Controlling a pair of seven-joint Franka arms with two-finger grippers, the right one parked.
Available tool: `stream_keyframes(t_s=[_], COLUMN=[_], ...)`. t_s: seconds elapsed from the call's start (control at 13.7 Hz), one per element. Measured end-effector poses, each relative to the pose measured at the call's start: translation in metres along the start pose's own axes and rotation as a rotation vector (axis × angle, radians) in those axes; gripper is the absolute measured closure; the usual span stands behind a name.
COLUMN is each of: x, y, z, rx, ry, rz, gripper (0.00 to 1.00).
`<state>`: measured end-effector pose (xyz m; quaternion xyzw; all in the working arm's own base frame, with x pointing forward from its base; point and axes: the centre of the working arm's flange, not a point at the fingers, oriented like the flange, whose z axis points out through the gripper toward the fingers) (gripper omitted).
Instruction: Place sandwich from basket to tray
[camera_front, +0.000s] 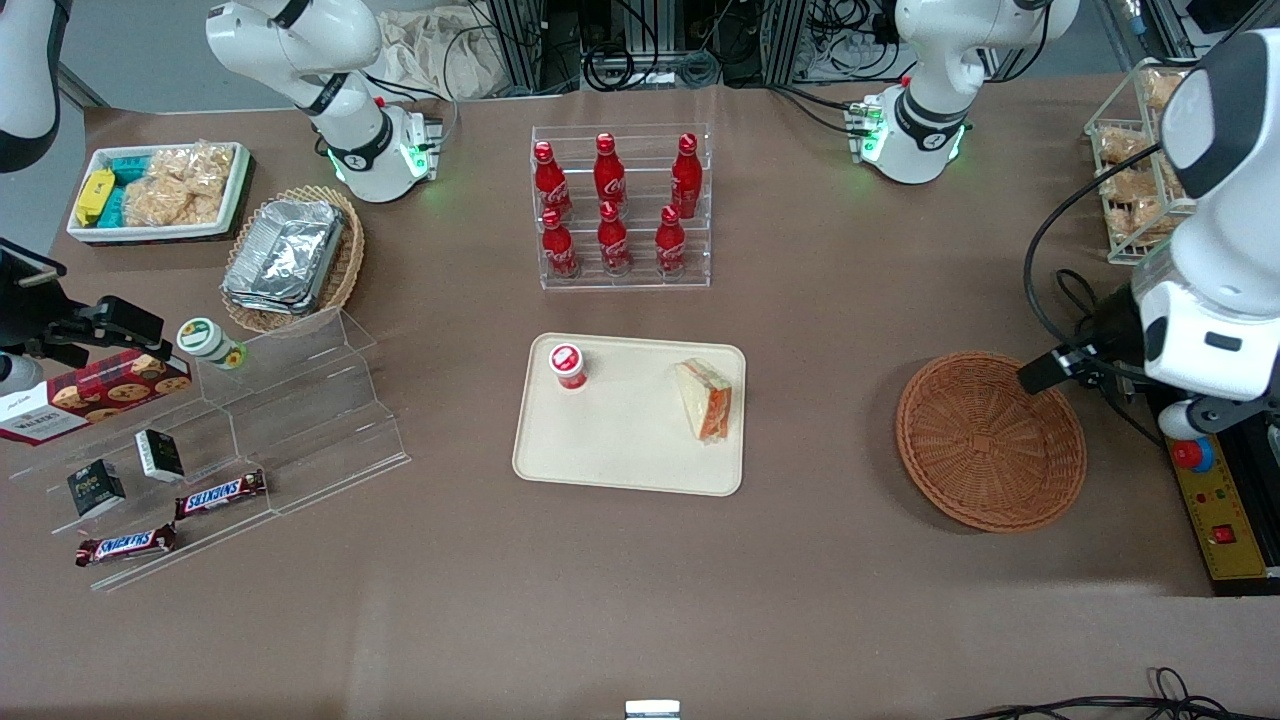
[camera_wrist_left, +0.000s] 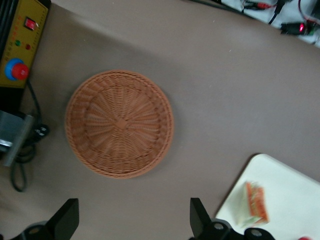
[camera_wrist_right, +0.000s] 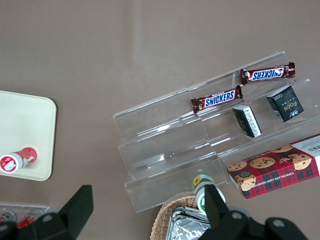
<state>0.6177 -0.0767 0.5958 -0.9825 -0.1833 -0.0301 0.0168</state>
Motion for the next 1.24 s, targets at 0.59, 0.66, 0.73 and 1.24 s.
stream_keyframes(t_s=[0.59, 0.66, 0.73, 1.24], x=[-0.005, -0.011, -0.019, -0.049], y=[-0.106, -0.118, -0.127, -0.145], z=[-0.006, -0.010, -0.013, -0.021], rx=[-0.035, -0.041, -0.047, -0.058], ry=[-0.039, -0.039, -0.039, -0.039], rz=[0.213, 0.229, 0.240, 0.243], gripper=[0.00, 0.00, 0.00, 0.00])
